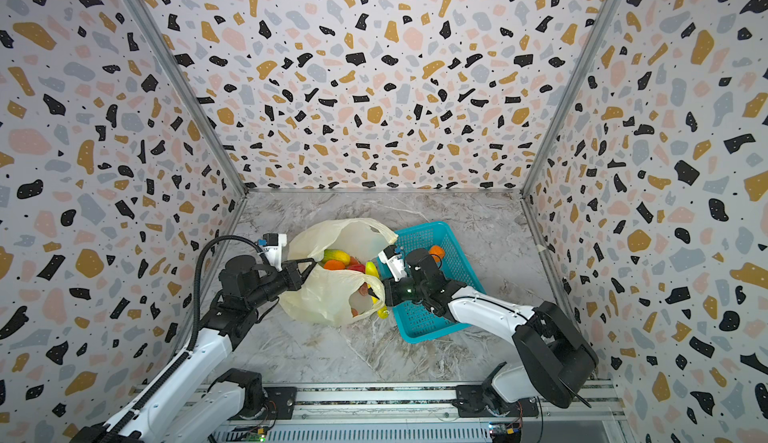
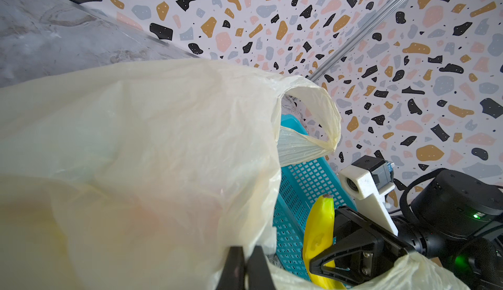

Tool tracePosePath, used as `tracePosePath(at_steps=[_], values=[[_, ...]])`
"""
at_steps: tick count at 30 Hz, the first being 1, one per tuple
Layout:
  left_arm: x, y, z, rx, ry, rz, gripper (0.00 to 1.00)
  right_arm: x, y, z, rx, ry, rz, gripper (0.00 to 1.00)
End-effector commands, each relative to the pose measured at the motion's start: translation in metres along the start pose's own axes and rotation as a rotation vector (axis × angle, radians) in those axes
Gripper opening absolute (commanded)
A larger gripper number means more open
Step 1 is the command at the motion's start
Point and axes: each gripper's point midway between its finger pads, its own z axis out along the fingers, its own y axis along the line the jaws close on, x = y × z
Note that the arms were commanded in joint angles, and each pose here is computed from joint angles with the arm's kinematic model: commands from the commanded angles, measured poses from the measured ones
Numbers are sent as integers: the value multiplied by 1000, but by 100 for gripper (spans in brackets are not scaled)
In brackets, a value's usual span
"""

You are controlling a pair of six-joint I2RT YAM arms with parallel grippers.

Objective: Place the fruits into the plastic bag
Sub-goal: 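Carry the banana into the bag mouth with the right gripper and release, then move the right gripper back over the basket toward the orange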

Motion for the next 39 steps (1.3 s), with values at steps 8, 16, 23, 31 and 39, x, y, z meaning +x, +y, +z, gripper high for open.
tracePosePath(at_steps=[8, 16, 23, 31, 39], values=[[-11, -10, -4, 26, -43, 79, 0, -96, -12, 19, 44, -125, -195, 0], [-10, -10, -5, 25, -48, 92, 0, -101, -2, 66, 0, -63, -214, 0], [-10, -10, -5, 25, -50, 90, 0, -82, 16, 111, -19, 1, -204, 3], [-12, -8, -6, 1, -54, 97, 0, -85, 33, 136, -41, 1, -215, 76], [-14, -1, -7, -41, -62, 98, 0, -109, 25, 73, 69, -109, -224, 95]])
